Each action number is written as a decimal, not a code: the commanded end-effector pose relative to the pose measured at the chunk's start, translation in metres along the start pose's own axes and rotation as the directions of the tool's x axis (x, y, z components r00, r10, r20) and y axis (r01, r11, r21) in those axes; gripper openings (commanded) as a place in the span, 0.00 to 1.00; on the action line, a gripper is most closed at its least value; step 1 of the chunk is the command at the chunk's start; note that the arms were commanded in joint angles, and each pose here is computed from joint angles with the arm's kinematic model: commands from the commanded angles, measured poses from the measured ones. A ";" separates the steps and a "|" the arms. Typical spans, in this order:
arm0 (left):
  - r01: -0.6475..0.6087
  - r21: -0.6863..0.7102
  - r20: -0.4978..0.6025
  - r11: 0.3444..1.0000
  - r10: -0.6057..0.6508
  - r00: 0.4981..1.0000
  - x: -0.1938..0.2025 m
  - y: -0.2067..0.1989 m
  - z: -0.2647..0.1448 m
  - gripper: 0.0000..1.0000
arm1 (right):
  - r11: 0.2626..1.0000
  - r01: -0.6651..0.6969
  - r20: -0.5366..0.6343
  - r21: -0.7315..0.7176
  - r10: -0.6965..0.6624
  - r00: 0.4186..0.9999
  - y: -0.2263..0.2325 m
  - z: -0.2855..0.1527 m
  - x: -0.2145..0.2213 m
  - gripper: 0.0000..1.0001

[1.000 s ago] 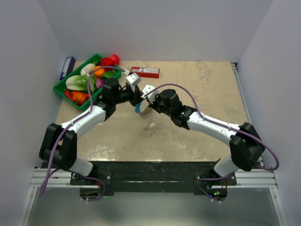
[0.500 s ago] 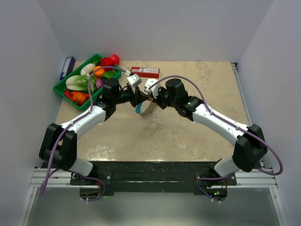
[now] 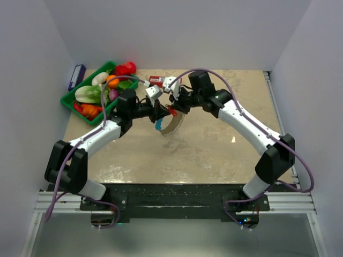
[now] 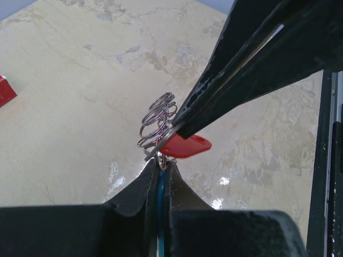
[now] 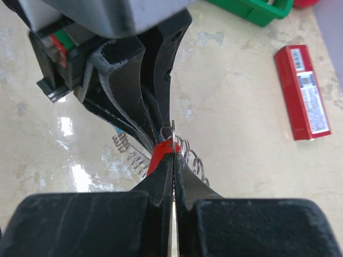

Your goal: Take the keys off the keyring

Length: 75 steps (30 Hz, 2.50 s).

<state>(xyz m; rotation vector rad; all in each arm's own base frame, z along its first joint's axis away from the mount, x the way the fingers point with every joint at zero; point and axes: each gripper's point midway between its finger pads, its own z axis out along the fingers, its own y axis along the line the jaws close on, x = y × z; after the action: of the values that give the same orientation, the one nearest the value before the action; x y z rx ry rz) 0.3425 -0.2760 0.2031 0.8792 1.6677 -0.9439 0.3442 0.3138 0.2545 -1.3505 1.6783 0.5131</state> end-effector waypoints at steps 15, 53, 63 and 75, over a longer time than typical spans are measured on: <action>-0.090 0.078 0.077 0.993 0.084 0.993 -0.033 -0.015 0.000 0.00 | 0.989 0.101 0.030 0.112 -0.105 0.994 -0.035 -0.005 -0.030 0.00; -0.092 0.103 0.084 0.990 0.084 0.993 -0.036 -0.021 -0.003 0.00 | 0.995 0.099 0.134 0.011 -0.099 0.986 0.015 -0.007 -0.013 0.34; -0.081 0.100 0.076 0.992 0.073 0.994 -0.032 -0.019 -0.001 0.00 | 0.987 0.144 0.085 0.070 -0.150 0.985 0.014 0.006 -0.015 0.36; -0.081 0.103 0.077 0.991 0.073 0.994 -0.032 -0.019 -0.001 0.00 | 0.976 0.143 0.052 0.167 -0.154 0.987 -0.003 0.011 -0.013 0.35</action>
<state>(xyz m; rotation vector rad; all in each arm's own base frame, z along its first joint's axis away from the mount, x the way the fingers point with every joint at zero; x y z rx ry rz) 0.3290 -0.2813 0.2019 0.9336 1.6560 -1.0148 0.3321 0.3293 0.2397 -1.3818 1.5614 0.4070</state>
